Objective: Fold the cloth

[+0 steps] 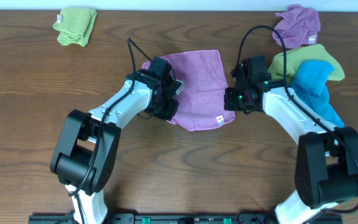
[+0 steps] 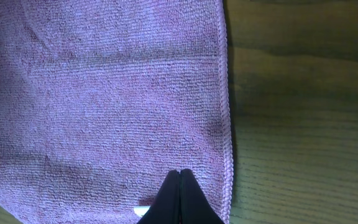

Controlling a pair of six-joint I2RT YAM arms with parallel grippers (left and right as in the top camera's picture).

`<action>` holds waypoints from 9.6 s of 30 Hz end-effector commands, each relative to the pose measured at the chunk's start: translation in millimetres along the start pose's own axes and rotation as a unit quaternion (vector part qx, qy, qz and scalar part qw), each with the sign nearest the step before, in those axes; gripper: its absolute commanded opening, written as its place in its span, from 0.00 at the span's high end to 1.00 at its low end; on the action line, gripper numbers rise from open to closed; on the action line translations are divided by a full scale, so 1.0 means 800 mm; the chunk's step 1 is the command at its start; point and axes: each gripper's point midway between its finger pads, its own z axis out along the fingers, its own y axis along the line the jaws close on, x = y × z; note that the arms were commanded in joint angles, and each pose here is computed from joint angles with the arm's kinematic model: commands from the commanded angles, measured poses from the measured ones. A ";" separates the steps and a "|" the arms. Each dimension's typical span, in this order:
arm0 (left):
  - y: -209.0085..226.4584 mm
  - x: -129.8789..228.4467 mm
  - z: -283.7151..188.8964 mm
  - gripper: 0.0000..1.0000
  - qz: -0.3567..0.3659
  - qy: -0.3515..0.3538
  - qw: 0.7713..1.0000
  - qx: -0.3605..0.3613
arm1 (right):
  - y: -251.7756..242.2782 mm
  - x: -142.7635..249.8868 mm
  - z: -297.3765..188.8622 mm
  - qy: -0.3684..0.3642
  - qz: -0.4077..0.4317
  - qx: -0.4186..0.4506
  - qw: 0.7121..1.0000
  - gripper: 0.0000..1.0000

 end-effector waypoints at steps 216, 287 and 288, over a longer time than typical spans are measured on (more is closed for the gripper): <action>-0.031 0.034 -0.204 0.05 -0.082 -0.140 0.973 0.165 | 0.047 0.114 -0.243 -0.073 -0.111 -0.021 0.991 0.77; 0.094 0.138 0.005 0.55 -0.411 -0.096 0.864 0.274 | 0.030 0.117 0.033 0.057 0.176 -0.289 0.939 0.70; 0.094 0.138 0.004 0.64 -0.411 -0.096 0.864 0.274 | 0.030 0.116 0.034 0.056 0.177 -0.288 0.939 0.88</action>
